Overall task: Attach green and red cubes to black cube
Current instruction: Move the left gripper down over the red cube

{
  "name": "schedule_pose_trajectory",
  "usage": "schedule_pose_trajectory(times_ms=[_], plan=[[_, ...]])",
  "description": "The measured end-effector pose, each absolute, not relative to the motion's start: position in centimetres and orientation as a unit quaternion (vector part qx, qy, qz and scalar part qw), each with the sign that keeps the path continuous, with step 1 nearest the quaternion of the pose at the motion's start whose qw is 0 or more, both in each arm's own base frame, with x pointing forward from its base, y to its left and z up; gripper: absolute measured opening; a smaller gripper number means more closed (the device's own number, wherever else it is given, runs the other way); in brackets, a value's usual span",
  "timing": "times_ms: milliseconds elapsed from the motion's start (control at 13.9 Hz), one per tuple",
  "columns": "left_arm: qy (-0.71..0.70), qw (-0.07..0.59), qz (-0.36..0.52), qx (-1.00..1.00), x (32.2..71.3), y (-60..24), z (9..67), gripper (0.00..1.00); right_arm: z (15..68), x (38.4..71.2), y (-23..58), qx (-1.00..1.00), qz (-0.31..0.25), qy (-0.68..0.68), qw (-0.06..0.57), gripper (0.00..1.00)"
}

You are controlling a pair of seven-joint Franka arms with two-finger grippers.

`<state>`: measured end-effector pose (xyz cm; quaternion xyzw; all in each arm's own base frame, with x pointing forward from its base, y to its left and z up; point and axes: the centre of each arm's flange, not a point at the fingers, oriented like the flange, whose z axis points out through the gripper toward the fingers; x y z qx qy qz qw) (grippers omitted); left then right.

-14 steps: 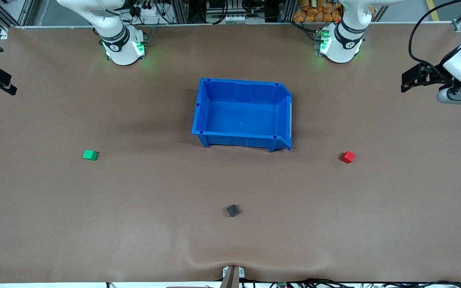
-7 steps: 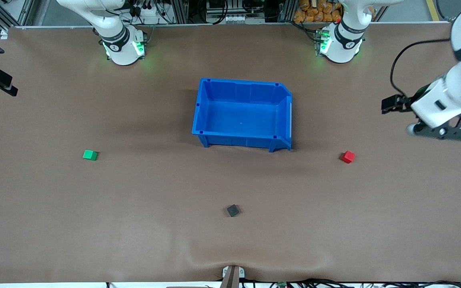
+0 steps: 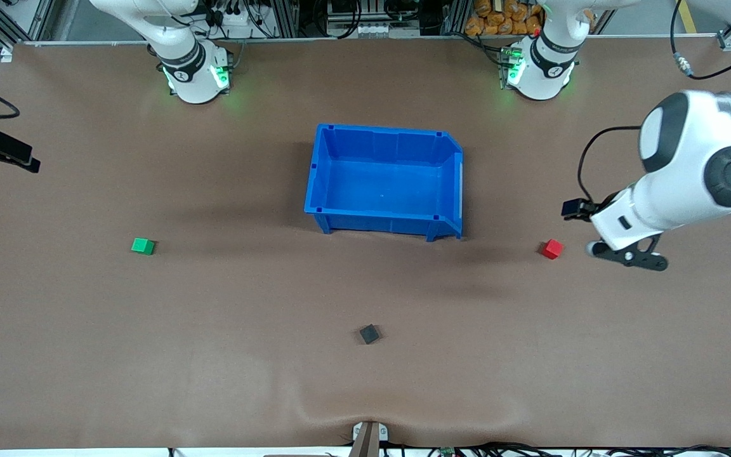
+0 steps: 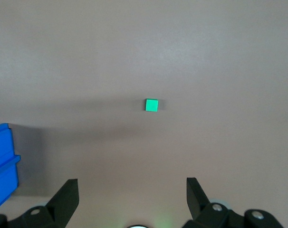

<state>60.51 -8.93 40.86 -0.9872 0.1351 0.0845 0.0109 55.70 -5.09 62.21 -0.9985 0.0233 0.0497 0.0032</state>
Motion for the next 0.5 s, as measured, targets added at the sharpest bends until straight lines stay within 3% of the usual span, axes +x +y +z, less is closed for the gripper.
schedule_pose_trajectory(times_ms=[502], plan=[[0.194, -0.004, 0.076, -0.978, 61.3, -7.6, 26.8, 1.00, 58.4, 58.1, -5.2, -0.997, 0.074, 0.024, 0.003, 1.00]])
